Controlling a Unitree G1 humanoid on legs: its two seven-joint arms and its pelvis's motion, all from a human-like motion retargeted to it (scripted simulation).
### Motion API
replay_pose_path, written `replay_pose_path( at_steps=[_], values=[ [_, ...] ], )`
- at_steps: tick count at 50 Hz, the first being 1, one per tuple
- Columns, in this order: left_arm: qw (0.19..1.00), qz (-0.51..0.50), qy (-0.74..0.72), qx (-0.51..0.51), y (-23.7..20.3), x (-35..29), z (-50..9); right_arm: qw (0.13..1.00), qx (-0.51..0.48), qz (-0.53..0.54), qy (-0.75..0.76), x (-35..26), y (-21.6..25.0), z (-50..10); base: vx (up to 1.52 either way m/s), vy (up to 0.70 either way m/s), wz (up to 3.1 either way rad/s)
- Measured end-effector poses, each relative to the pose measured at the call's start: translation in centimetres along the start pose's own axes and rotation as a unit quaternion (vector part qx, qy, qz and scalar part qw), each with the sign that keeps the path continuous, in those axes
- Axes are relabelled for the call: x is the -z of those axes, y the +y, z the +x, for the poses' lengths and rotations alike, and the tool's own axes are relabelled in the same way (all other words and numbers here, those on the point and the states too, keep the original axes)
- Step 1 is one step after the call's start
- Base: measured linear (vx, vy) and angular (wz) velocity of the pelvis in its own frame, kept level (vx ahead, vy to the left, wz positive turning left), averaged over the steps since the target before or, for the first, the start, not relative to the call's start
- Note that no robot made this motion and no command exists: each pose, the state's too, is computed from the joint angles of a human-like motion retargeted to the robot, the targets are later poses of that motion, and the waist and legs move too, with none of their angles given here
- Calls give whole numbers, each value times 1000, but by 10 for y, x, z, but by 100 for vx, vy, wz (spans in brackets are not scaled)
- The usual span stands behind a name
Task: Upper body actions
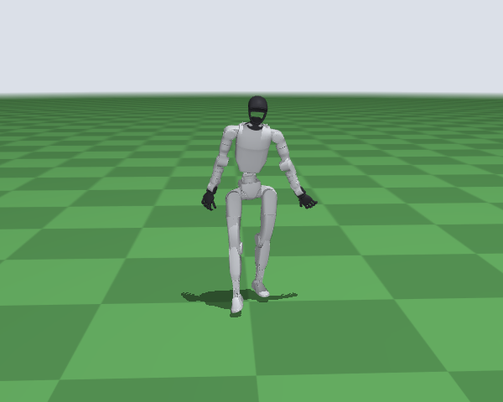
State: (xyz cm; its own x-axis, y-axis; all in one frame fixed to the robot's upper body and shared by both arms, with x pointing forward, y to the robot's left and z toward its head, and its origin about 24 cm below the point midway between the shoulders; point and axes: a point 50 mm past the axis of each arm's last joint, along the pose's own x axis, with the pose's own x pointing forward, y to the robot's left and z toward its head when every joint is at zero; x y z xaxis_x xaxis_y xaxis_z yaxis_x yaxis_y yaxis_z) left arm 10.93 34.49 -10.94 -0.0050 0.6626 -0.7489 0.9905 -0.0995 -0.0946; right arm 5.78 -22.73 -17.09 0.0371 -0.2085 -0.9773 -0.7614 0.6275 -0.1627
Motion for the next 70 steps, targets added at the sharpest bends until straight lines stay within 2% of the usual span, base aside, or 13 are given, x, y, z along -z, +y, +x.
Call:
replay_pose_path(
  at_steps=[8,14,23,30,35,42,50,60,70],
  values=[
    [952,-266,-108,107,-48,-46,1,1000,-14,-14,23,9,6,0,-22,2,-29],
    [937,-314,-103,112,-71,-61,0,999,-14,-12,31,12,4,0,-17,-4,-25],
    [938,-308,-93,126,-80,-57,3,999,29,-40,11,-2,-16,-2,-17,-9,-23],
    [923,-357,-128,56,-47,-65,-1,999,30,-5,-36,-24,-28,-5,-19,-15,18],
    [895,-402,-188,-52,3,-78,-16,997,49,25,-59,-33,-39,-7,-15,-12,17],
    [847,-359,-328,-215,78,-98,-60,996,55,22,-60,-38,-54,-11,-14,-6,-27],
    [809,-322,-426,-248,133,-104,-103,994,83,-12,-65,-54,-81,-20,-18,-2,-35],
    [712,-457,-454,-279,182,-68,-129,987,122,-14,-100,-76,-111,-34,-14,6,-14],
    [616,-516,-447,-394,226,1,-162,973,176,-50,-139,-97,-148,-55,-11,8,-16]
  ],
)
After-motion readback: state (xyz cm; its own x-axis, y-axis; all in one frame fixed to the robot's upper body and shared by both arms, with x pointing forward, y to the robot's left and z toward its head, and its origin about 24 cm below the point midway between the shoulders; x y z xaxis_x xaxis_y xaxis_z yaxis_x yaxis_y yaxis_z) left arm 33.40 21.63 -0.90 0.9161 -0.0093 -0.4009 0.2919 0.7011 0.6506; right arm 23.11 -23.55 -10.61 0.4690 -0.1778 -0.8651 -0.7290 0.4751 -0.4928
